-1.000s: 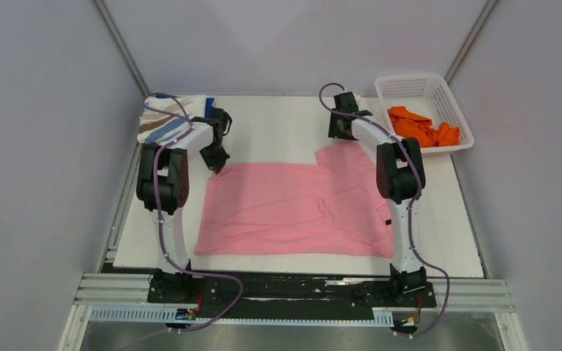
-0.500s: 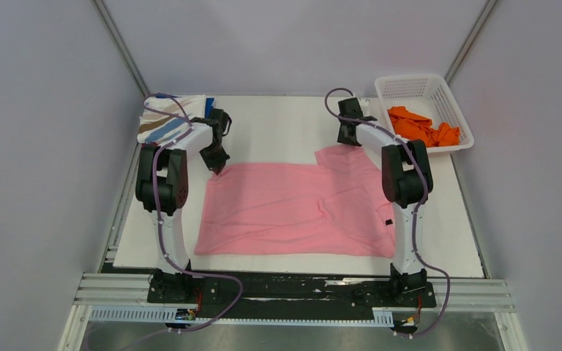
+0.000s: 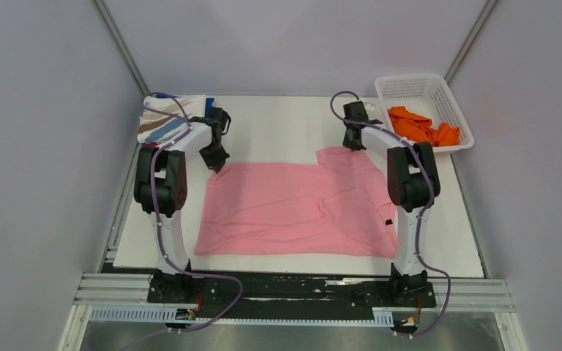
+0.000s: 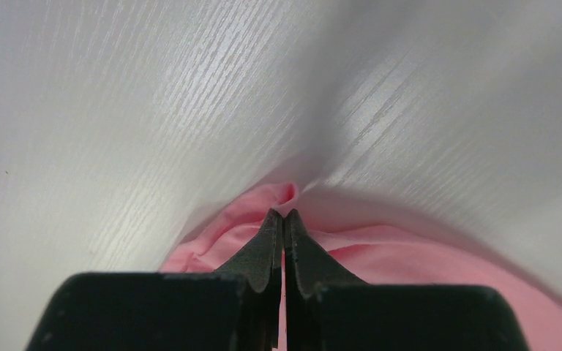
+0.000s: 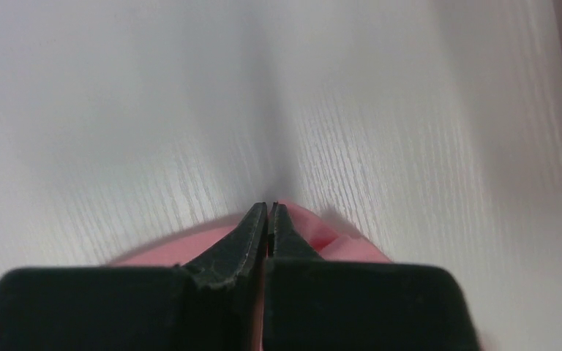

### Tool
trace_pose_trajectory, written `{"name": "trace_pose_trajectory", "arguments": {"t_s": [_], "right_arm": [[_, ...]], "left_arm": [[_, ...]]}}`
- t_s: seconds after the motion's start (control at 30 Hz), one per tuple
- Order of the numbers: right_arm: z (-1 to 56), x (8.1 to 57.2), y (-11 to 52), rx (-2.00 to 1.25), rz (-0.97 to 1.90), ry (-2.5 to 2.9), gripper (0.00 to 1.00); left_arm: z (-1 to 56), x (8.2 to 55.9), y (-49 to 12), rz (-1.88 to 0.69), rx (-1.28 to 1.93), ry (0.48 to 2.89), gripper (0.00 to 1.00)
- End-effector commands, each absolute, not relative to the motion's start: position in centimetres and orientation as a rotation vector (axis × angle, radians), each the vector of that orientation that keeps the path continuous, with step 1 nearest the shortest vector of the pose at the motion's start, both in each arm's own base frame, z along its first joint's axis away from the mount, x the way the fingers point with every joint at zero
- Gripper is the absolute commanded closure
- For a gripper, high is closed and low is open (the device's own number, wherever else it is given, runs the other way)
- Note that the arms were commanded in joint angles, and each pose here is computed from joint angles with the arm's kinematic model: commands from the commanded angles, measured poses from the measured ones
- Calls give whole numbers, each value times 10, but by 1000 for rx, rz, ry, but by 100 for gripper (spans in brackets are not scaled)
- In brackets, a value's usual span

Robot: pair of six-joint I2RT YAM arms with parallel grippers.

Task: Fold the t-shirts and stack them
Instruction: Grab the side of the flattened tshirt furthest away from the robot with both arms, then fold the other side of the tshirt into a rectangle

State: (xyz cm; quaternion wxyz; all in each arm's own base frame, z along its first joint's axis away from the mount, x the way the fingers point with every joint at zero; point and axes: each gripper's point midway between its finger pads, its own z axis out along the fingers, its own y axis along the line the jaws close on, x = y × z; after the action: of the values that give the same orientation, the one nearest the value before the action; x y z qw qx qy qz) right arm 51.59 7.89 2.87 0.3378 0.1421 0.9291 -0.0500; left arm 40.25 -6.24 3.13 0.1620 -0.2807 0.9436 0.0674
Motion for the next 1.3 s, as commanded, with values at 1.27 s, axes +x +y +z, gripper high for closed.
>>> {"name": "trace_pose_trajectory", "arguments": {"t_s": [1.27], "right_arm": [[90, 331, 111, 19, 134, 2580, 100]], "left_arm": [[80, 332, -74, 43, -668, 2637, 100]]}}
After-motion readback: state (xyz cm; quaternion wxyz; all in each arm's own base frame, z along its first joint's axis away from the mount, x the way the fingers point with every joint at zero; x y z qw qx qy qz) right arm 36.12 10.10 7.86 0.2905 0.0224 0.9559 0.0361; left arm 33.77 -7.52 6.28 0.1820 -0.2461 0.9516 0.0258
